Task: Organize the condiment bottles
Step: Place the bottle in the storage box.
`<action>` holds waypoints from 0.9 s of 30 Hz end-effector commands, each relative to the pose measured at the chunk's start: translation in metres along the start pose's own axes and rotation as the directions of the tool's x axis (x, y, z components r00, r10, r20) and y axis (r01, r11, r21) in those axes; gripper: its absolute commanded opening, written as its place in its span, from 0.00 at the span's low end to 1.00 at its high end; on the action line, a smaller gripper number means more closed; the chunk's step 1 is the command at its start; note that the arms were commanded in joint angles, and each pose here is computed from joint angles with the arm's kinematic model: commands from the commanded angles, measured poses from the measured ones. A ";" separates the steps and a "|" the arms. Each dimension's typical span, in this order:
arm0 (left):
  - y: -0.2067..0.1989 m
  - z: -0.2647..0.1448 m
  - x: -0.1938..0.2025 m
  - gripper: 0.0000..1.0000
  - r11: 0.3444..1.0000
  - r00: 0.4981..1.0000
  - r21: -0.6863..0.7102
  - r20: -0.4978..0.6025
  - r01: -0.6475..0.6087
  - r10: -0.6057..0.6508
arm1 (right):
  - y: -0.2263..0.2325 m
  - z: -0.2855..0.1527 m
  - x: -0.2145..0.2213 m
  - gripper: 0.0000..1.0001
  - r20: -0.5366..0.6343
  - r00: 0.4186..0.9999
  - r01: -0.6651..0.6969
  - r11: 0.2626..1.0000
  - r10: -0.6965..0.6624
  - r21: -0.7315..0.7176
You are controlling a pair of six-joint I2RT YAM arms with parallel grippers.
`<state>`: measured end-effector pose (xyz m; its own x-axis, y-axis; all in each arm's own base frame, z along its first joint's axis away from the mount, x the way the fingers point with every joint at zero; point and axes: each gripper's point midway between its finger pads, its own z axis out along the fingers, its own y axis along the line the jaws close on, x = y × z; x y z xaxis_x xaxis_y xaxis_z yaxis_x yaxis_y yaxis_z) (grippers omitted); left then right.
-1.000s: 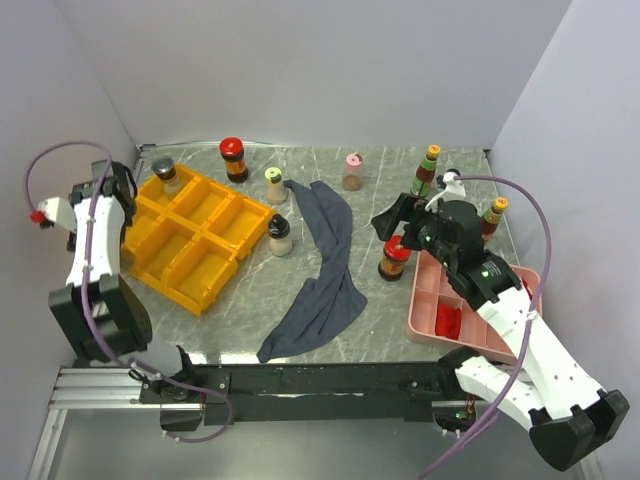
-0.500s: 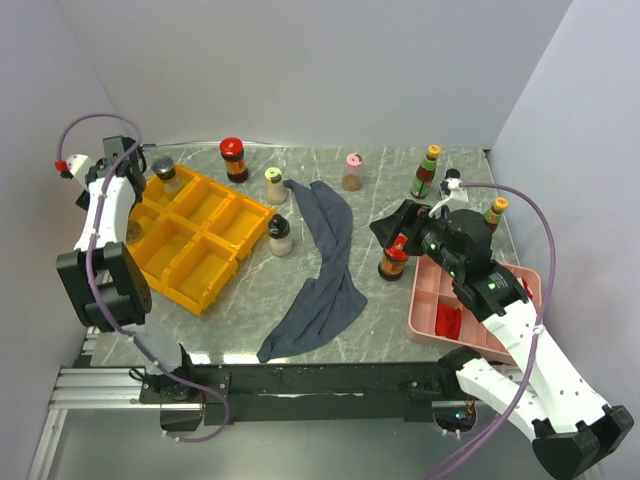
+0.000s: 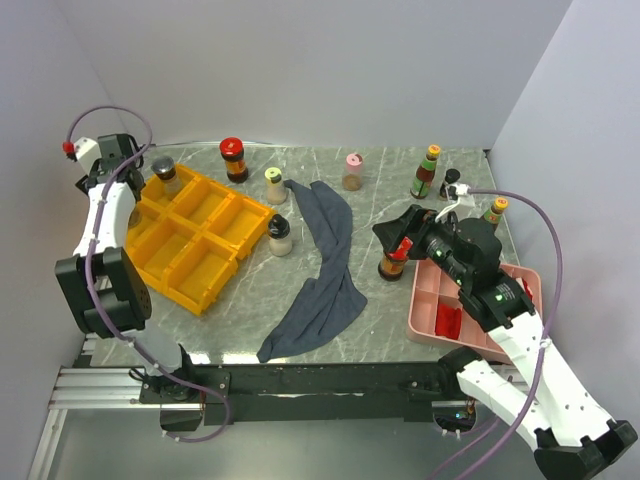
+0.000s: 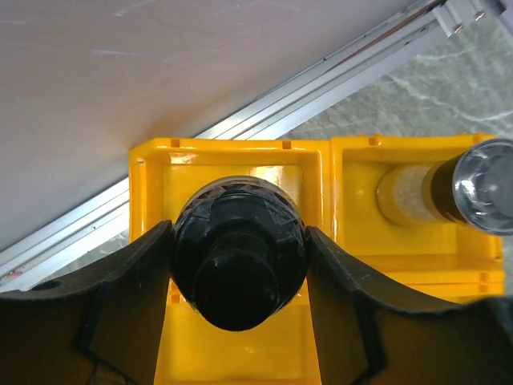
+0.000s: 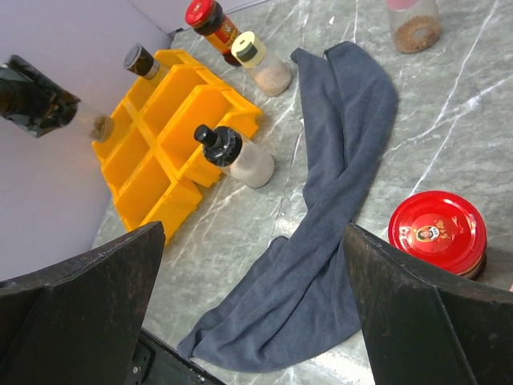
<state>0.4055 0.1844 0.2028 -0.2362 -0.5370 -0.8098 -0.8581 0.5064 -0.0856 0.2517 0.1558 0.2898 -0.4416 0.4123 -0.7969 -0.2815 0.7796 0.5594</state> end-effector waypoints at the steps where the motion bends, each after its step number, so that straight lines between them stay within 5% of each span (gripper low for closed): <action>1: -0.017 0.004 -0.026 0.01 0.999 0.997 0.042 0.071 -0.019 0.016 | 0.007 -0.006 -0.011 1.00 0.054 0.998 0.018 0.999 -0.016 -0.027; 9: -0.037 0.021 -0.013 0.08 0.990 0.997 0.134 0.074 -0.044 0.034 | 0.008 -0.008 -0.012 1.00 0.072 0.997 0.026 0.999 -0.023 -0.041; 13: -0.038 0.031 -0.003 0.23 0.991 0.998 0.122 0.054 -0.050 0.044 | 0.006 -0.007 -0.013 1.00 0.077 0.997 0.030 0.999 -0.027 -0.031; 24: -0.036 0.055 0.028 0.27 0.994 0.996 0.079 -0.019 -0.081 0.082 | 0.006 -0.009 -0.015 1.00 0.084 0.996 0.034 0.999 -0.032 -0.028; 27: -0.035 0.062 0.035 0.45 0.994 0.996 0.073 -0.033 -0.079 0.082 | 0.005 -0.009 -0.014 1.00 0.083 0.996 0.037 0.999 -0.035 -0.029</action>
<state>0.4436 0.1842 0.1267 -0.3771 -0.5269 -0.7617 -0.8012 0.5982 -0.0171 0.2478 0.1519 0.2961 -0.4077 0.4179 -0.8119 -0.2983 0.7794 0.5510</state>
